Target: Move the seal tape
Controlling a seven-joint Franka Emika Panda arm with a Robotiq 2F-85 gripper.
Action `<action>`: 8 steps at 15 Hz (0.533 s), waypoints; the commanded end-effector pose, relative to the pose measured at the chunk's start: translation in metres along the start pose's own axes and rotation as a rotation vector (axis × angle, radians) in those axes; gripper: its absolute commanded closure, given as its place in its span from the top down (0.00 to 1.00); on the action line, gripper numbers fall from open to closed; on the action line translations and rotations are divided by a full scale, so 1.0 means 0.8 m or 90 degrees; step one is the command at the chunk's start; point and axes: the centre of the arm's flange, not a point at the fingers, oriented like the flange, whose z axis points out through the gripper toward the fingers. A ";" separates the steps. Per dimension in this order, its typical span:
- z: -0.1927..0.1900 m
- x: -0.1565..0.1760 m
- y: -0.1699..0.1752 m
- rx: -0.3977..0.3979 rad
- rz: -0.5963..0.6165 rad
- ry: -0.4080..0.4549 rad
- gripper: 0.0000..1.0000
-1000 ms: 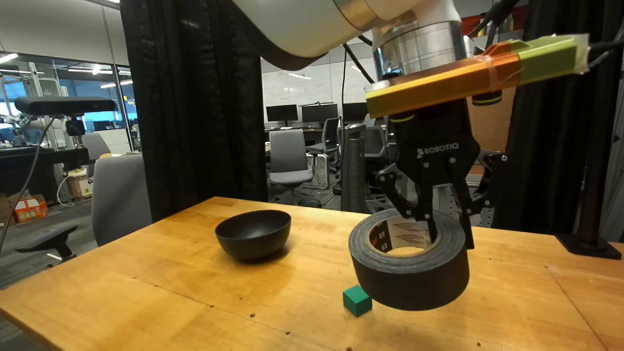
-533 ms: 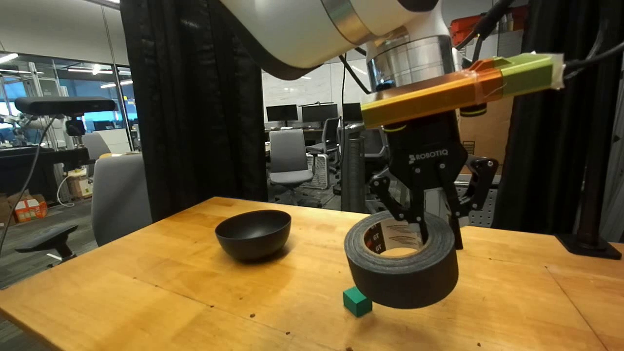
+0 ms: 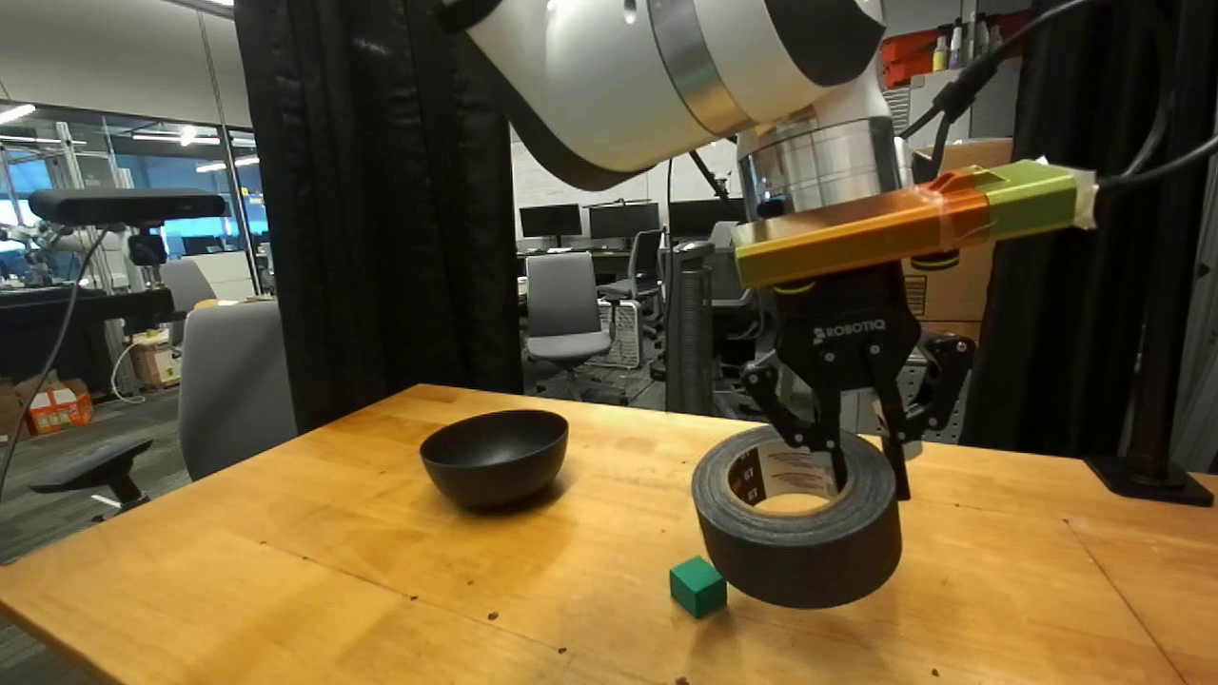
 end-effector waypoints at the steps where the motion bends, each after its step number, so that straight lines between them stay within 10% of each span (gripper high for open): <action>1: 0.007 0.007 0.034 0.006 0.000 0.016 0.08; 8: 0.039 0.003 0.064 0.021 0.001 0.005 0.08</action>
